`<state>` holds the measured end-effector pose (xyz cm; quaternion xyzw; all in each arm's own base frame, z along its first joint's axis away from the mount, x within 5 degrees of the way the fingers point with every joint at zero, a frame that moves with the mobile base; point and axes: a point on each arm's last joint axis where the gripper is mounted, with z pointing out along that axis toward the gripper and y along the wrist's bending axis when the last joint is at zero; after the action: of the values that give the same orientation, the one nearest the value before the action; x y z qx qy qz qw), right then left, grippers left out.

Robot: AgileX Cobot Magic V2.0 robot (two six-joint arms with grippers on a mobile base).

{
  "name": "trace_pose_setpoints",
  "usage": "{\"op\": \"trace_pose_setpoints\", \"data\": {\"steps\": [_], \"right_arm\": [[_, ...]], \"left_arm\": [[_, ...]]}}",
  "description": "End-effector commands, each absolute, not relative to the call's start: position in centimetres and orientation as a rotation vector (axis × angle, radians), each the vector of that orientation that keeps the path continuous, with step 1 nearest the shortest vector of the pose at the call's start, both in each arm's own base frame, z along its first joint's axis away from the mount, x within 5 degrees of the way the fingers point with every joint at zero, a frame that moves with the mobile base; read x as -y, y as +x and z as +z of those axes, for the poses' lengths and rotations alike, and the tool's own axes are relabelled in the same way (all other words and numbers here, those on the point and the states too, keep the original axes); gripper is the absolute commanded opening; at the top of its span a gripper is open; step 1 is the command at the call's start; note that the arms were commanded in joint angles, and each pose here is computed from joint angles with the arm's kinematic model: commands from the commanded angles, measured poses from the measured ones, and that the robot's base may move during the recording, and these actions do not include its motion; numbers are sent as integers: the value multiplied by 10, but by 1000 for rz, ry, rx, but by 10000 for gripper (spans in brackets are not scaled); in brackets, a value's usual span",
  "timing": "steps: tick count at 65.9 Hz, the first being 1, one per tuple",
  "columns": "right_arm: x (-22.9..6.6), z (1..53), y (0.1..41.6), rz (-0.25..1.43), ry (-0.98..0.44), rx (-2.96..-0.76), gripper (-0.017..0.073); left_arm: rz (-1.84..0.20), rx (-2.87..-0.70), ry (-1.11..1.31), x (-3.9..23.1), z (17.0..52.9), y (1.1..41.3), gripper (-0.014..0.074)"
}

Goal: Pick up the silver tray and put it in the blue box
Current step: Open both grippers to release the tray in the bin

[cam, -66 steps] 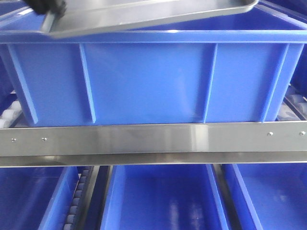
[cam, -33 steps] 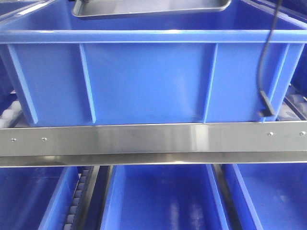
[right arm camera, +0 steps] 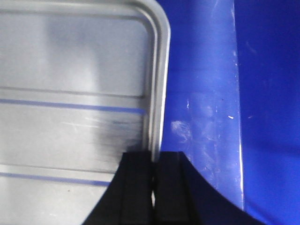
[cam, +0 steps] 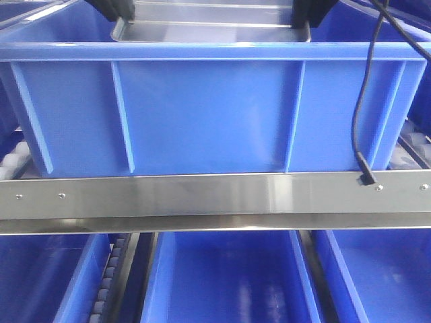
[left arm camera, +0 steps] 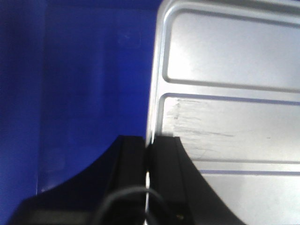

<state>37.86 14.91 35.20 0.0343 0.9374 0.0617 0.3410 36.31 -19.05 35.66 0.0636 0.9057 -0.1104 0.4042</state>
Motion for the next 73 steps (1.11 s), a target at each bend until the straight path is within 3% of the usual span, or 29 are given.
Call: {"op": "trace_pose_setpoints", "data": {"steps": [1, 16, 33, 41, 46, 53, 58, 73], "right_arm": [[-165, 398, 369, 413, 66, -2224, 57], [-164, 401, 367, 410, 64, -2216, 81], [-164, 401, 367, 411, 62, -2210, 458], [-164, 401, 367, 410, 62, -2211, 468], [-164, 401, 367, 410, 62, -2211, 468], [-164, 401, 368, 410, 62, -2210, 468], [-164, 401, 368, 409, 61, -2210, 468], [-162, 402, 369, 360, 43, -2198, 468]], "left_arm": [[-515, -2084, 134, 205, 401, 350, -14], [-456, -2102, 152, 201, 399, 351, -13], [-439, -2158, 92, 187, 395, 356, -12], [-431, -2204, 53, 178, 392, 358, 0], [-425, -2221, 40, 174, 390, 359, 100], [-423, -2222, 37, 174, 390, 359, 316], [-423, -2222, 37, 174, 390, 359, 389], [-372, -2210, 59, 171, 391, 360, 389]]}}
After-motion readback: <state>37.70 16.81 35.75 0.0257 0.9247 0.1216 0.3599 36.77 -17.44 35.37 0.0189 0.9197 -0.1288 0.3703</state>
